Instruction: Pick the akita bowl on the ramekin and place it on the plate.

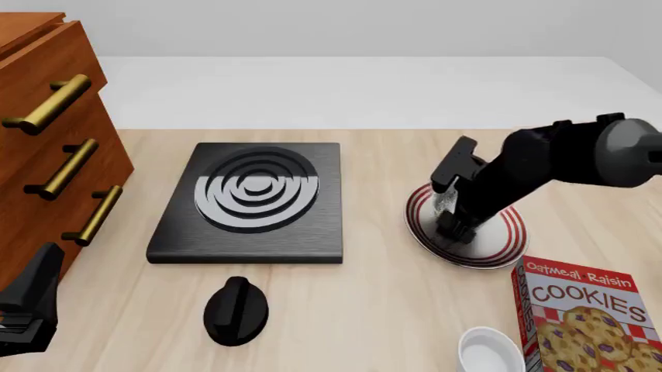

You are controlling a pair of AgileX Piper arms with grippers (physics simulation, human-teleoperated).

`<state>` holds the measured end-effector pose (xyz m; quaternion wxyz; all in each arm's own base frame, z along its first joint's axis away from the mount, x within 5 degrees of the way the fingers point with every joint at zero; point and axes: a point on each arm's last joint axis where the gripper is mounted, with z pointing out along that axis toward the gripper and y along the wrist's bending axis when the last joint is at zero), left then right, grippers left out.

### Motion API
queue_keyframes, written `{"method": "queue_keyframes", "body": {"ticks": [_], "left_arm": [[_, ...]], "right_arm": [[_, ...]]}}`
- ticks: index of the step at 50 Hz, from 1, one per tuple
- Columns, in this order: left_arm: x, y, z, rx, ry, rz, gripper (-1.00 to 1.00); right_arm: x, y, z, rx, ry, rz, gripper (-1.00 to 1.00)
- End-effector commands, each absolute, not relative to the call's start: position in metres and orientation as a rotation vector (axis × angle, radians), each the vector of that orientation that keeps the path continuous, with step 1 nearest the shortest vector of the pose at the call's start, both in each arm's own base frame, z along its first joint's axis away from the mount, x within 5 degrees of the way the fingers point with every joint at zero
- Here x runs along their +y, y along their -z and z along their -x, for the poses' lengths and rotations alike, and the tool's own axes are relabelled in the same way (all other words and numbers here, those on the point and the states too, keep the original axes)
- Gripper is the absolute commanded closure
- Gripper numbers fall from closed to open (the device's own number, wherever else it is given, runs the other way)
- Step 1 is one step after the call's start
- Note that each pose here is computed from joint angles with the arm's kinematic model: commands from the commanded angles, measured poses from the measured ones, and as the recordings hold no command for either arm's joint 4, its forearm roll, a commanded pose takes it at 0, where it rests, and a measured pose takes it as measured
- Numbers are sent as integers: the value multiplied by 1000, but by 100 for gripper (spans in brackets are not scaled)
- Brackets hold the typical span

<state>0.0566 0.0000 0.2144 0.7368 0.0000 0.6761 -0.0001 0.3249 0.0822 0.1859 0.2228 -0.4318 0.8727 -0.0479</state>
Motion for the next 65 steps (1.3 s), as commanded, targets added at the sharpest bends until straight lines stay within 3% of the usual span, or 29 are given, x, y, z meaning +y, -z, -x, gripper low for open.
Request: {"method": "queue_keyframes", "body": {"ticks": [1,32,39,52,65], "left_arm": [[0,-214,-57,1485,0,0,-100],[0,-214,-57,1485,0,0,-100],[0,-214,-57,1485,0,0,-100],[0,-214,-57,1485,0,0,-100],[0,-214,-57,1485,0,0,-100]], "right_arm": [[81,-209,-320,2380,138,1164,-100],[109,-257,-302,2229,45,928,-100],[108,-253,-294,2214,23,877,-100],[98,-270,-263,2080,14,801,-100],[78,-289,-223,1775,-37,565,-100]]}}
